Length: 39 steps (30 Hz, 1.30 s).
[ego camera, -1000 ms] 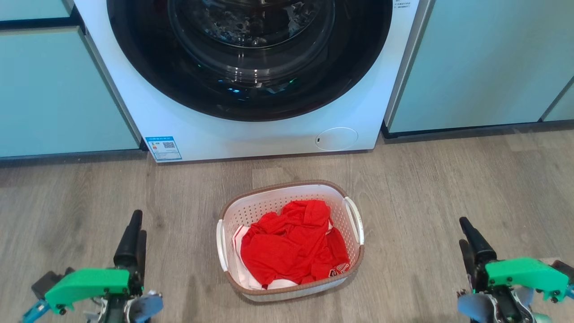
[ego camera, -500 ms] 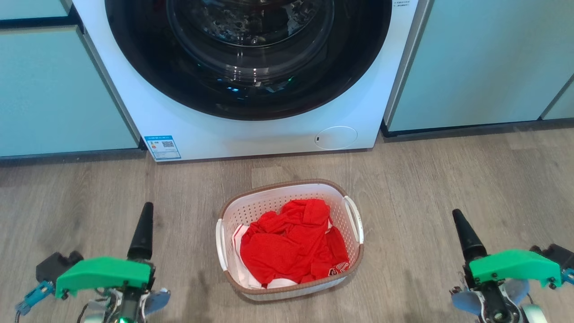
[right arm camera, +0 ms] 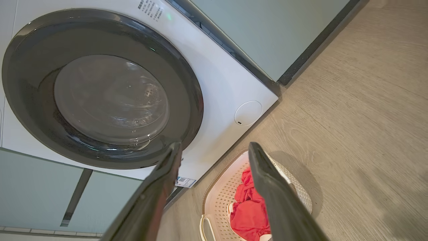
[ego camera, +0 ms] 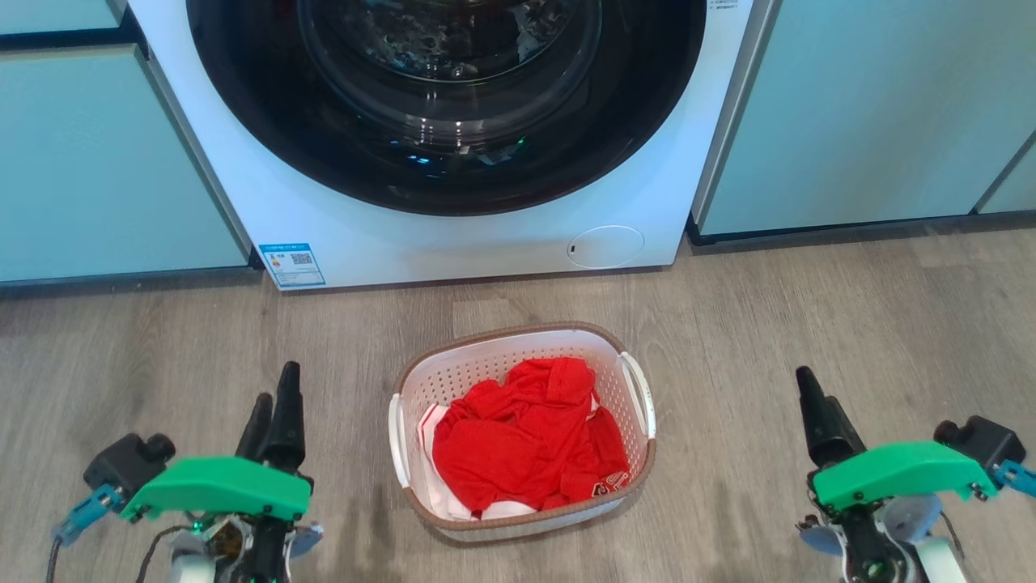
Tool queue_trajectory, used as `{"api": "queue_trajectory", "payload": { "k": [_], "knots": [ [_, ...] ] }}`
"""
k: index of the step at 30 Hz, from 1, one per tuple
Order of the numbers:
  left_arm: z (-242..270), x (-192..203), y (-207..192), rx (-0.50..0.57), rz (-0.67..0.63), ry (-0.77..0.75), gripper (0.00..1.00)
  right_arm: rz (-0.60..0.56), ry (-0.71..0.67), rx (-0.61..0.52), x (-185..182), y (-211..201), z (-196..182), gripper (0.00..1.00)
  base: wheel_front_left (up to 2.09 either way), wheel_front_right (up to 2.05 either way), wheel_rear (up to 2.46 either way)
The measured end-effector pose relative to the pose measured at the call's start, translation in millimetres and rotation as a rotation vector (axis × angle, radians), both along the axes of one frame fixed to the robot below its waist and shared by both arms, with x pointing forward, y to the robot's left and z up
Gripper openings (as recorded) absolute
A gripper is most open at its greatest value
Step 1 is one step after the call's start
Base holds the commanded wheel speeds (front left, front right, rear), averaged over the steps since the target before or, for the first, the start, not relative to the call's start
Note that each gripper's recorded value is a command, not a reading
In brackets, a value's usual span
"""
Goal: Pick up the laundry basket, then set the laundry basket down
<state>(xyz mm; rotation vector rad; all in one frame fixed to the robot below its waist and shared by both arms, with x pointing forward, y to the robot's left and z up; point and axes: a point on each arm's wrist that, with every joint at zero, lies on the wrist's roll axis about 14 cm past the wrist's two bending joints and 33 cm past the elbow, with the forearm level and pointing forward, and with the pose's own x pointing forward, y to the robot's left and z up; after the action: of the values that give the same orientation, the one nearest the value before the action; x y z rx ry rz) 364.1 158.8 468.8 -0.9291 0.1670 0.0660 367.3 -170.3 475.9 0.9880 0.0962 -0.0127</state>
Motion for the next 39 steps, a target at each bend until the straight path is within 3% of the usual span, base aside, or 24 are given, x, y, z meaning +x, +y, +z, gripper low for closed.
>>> {"api": "queue_trajectory", "payload": {
  "k": [39],
  "knots": [
    [9.6, -11.8, -7.0, 0.511, -0.031, -0.072, 1.0, 0.118, -0.133, -0.452, -0.4, 33.4, 19.0, 1.0, 0.0, 0.0, 0.0]
  ]
}}
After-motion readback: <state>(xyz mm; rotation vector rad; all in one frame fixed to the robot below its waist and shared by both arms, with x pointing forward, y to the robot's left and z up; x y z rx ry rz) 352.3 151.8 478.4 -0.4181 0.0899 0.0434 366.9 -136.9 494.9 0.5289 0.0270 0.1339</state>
